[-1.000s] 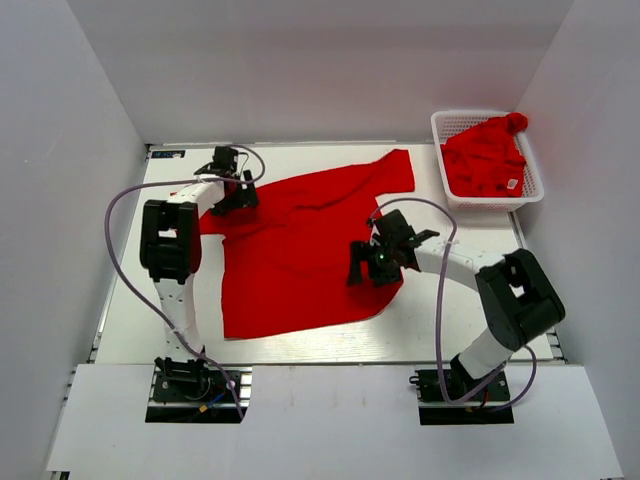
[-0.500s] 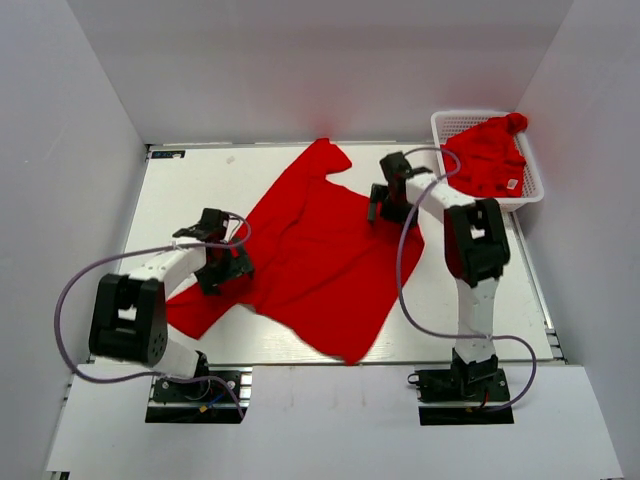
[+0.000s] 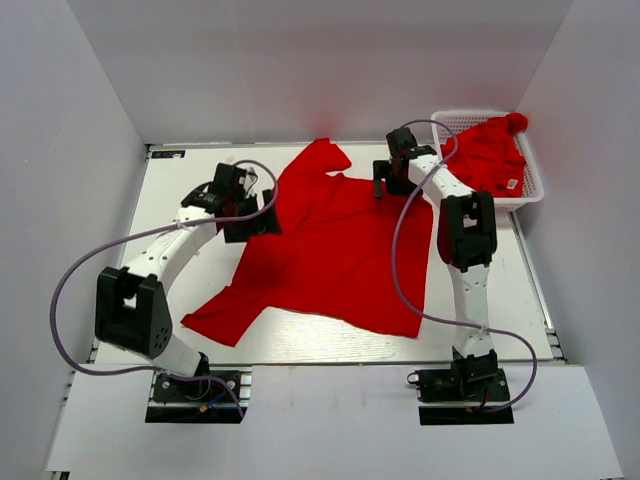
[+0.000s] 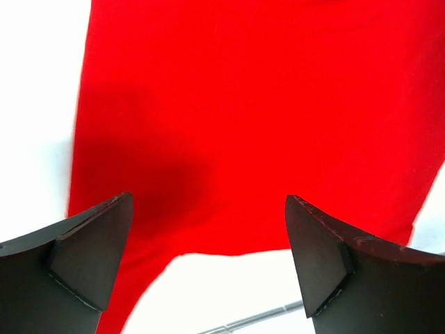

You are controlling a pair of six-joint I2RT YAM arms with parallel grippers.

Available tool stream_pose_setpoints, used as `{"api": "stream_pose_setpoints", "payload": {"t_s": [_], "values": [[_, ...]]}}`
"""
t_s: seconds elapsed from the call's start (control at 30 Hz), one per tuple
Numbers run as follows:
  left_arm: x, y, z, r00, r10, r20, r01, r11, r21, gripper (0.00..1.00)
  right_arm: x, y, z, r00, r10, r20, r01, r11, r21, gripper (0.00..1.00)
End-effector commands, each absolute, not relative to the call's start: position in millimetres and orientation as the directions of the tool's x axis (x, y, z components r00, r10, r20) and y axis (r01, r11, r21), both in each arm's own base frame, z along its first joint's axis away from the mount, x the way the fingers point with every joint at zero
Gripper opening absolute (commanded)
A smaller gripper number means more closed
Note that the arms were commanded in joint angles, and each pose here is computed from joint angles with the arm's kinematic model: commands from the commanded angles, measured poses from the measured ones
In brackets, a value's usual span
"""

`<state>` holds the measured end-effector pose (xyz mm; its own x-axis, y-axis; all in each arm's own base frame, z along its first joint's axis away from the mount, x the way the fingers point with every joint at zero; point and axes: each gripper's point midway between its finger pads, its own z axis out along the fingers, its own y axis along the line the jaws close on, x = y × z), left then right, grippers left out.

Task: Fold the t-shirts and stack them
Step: Flatten out the tshirt

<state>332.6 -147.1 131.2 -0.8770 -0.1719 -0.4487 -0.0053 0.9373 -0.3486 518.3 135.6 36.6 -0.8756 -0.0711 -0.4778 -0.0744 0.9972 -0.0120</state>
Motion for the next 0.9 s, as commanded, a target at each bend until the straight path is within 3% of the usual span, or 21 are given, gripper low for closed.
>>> {"api": "stream_pose_setpoints", "payload": {"t_s": [0.0,0.1,0.2,0.27,0.47,0.67,0.87], "values": [[349,-147,131,-0.868,-0.072,-0.491,0.07,0.962,-0.265,1.0,504,146,97,-0.82,-0.116,-0.56,-0.143,0.99,0.004,0.9],[372,-154,118,-0.868,-0.026,-0.496,0.104,0.967,-0.233,1.0,471,146,122,-0.812,-0.084,-0.577,-0.133,0.99,0.042,0.9],[403,-152,102,-0.873,-0.041,-0.486,0.052,0.983,-0.177,1.0,423,146,112,-0.829,-0.074,-0.555,-0.134,0.989,0.068,0.9],[431,-161,110,-0.851,-0.048,-0.522,0.059,0.981,-0.186,1.0,407,156,135,-0.797,-0.036,-0.603,-0.141,0.982,0.128,0.9],[474,-178,85,-0.858,0.01,-0.513,0.105,0.982,-0.157,1.0,307,152,73,-0.901,-0.003,-0.433,-0.084,0.982,0.168,0.9],[485,-183,49,-0.866,0.035,-0.499,0.124,0.981,-0.148,1.0,268,136,43,-0.931,0.054,-0.362,-0.003,0.988,0.154,0.9],[478,-164,16,-0.901,-0.01,-0.434,0.02,0.998,-0.064,1.0,276,123,18,-0.941,0.06,-0.333,0.039,0.997,0.072,0.9]]}}
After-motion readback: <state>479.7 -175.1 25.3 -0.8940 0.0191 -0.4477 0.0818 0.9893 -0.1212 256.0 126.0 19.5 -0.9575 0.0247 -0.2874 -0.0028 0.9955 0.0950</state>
